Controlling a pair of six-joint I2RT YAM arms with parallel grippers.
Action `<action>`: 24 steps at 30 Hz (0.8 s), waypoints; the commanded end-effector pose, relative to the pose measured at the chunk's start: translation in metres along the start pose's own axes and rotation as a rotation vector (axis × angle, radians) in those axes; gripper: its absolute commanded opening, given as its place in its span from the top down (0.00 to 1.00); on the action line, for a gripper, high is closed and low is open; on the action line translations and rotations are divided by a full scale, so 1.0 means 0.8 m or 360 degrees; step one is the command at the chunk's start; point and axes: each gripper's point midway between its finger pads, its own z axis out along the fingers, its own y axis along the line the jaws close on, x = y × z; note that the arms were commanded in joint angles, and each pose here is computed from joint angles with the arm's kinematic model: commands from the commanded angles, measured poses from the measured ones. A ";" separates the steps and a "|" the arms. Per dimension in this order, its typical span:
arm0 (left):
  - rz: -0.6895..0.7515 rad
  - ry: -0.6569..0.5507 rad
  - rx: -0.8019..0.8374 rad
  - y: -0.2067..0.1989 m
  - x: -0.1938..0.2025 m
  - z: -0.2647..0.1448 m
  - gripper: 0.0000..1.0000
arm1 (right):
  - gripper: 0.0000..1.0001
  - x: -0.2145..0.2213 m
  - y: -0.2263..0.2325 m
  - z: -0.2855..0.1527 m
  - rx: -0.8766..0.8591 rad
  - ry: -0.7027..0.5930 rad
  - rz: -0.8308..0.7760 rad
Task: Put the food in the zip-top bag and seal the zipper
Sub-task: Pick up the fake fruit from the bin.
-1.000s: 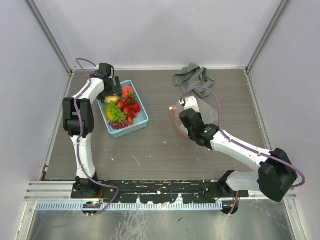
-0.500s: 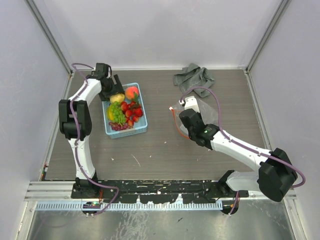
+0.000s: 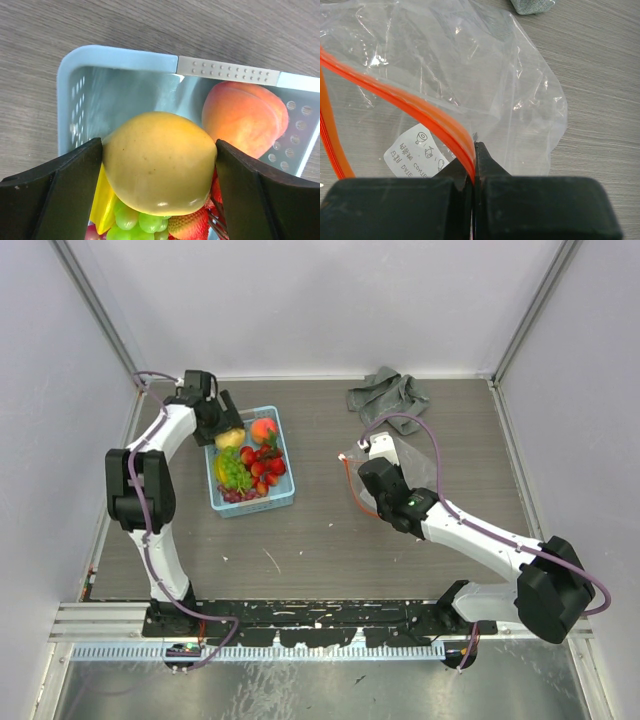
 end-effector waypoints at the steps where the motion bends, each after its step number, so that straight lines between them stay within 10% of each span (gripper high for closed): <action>1: -0.0070 -0.0243 0.0089 -0.014 -0.044 -0.041 0.30 | 1.00 -0.025 -0.001 -0.004 -0.0012 -0.0097 0.0070; 24: -0.0204 -0.0505 0.0692 -0.077 -0.048 -0.160 0.35 | 1.00 -0.052 -0.012 -0.030 -0.0060 -0.0150 0.0124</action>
